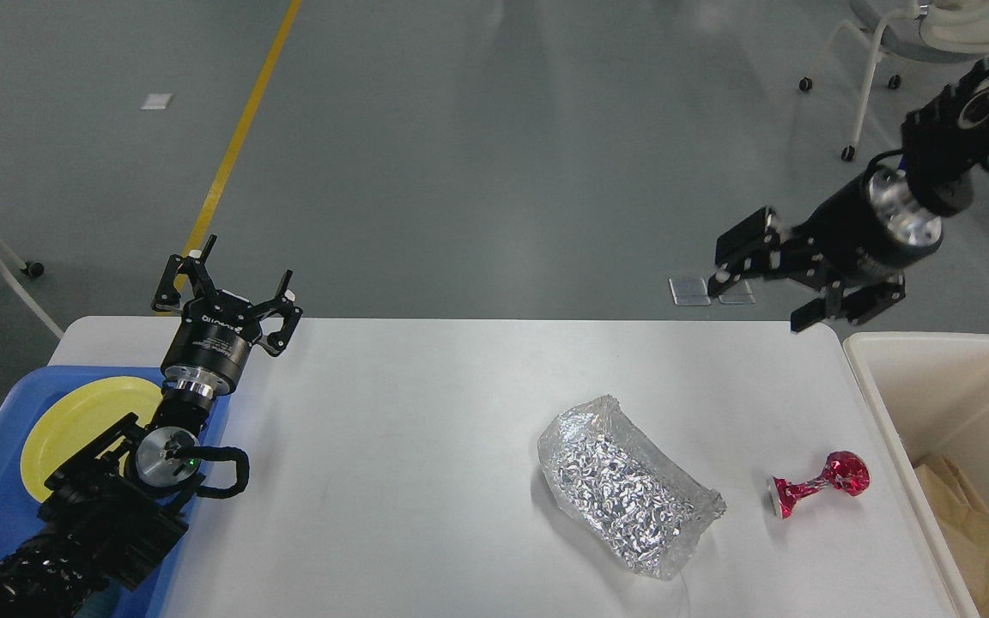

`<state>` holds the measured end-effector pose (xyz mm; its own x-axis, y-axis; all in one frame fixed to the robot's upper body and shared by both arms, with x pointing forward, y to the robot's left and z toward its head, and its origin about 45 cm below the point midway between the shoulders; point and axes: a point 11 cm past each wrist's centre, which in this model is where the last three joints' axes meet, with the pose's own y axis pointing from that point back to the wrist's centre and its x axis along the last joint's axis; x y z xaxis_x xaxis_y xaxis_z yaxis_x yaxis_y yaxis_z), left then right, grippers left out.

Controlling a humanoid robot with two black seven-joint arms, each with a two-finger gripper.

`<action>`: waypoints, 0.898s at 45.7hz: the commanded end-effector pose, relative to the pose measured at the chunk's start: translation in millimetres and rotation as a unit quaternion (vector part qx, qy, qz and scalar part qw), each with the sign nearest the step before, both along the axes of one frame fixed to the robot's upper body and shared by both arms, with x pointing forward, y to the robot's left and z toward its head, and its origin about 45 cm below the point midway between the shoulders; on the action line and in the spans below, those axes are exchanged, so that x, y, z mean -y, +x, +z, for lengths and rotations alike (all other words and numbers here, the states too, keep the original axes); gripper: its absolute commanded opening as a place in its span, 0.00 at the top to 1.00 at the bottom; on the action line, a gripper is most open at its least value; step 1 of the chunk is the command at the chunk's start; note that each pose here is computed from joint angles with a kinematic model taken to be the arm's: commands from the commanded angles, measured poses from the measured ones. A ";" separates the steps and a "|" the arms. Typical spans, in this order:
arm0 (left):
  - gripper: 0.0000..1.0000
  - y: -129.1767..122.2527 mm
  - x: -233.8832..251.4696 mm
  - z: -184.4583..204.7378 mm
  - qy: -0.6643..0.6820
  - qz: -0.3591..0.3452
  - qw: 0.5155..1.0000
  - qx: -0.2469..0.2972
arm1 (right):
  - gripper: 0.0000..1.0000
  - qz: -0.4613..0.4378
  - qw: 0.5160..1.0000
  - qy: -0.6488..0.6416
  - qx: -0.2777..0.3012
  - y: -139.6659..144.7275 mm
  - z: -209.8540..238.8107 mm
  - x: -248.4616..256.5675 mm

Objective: Tidy desktop
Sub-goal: 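Move the right gripper down to the pink-red object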

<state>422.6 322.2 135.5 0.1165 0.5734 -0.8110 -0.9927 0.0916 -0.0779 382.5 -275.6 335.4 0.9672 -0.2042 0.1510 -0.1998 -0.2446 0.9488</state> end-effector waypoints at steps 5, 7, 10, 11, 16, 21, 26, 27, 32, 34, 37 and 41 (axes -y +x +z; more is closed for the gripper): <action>0.03 0.0 0.0 0.0 0.000 0.000 1.000 0.000 | 0.00 0.045 0.998 -0.036 -0.037 -50.1 -14.3 -18.7; 0.03 0.0 0.0 0.0 0.000 0.000 1.000 0.000 | 0.00 0.030 0.998 -0.045 -0.036 -49.7 -19.8 -8.0; 0.03 0.0 -0.8 0.2 0.001 0.000 1.000 0.000 | 0.00 -0.008 0.998 -0.054 -0.043 -53.4 -37.7 18.2; 0.03 0.0 0.0 0.0 0.000 0.000 1.000 0.000 | 0.00 -0.024 0.997 -0.056 -0.044 -54.7 -44.7 28.9; 0.03 0.0 0.0 0.0 0.000 0.000 1.000 0.000 | 0.00 -0.110 0.992 -0.048 -0.034 -56.7 -77.9 76.5; 0.03 0.0 0.0 0.0 0.000 0.000 1.000 0.000 | 0.00 -0.200 0.979 -0.027 -0.037 -62.9 -125.4 99.1; 0.03 0.0 0.0 0.0 0.000 0.000 1.000 0.000 | 0.00 -0.296 0.955 -0.019 -0.021 -58.3 -175.5 131.0; 0.03 0.0 0.0 0.0 0.000 0.000 1.000 0.000 | 0.00 -0.310 0.951 -0.014 -0.018 -56.9 -180.9 134.0; 0.03 0.0 0.0 0.0 0.000 0.000 1.000 0.000 | 0.00 -0.377 0.926 0.027 -0.013 -55.1 -205.5 136.2; 0.03 0.0 0.0 0.0 0.000 0.000 1.000 0.000 | 0.00 -0.394 0.918 0.037 -0.012 -54.8 -216.2 132.9; 0.03 0.0 0.0 0.0 0.000 0.000 1.000 0.000 | 0.00 -0.401 0.915 0.032 -0.011 -56.3 -232.4 129.0; 0.03 0.0 0.0 0.0 0.000 0.000 1.000 0.000 | 0.00 -0.409 0.912 0.012 -0.012 -67.9 -248.6 135.8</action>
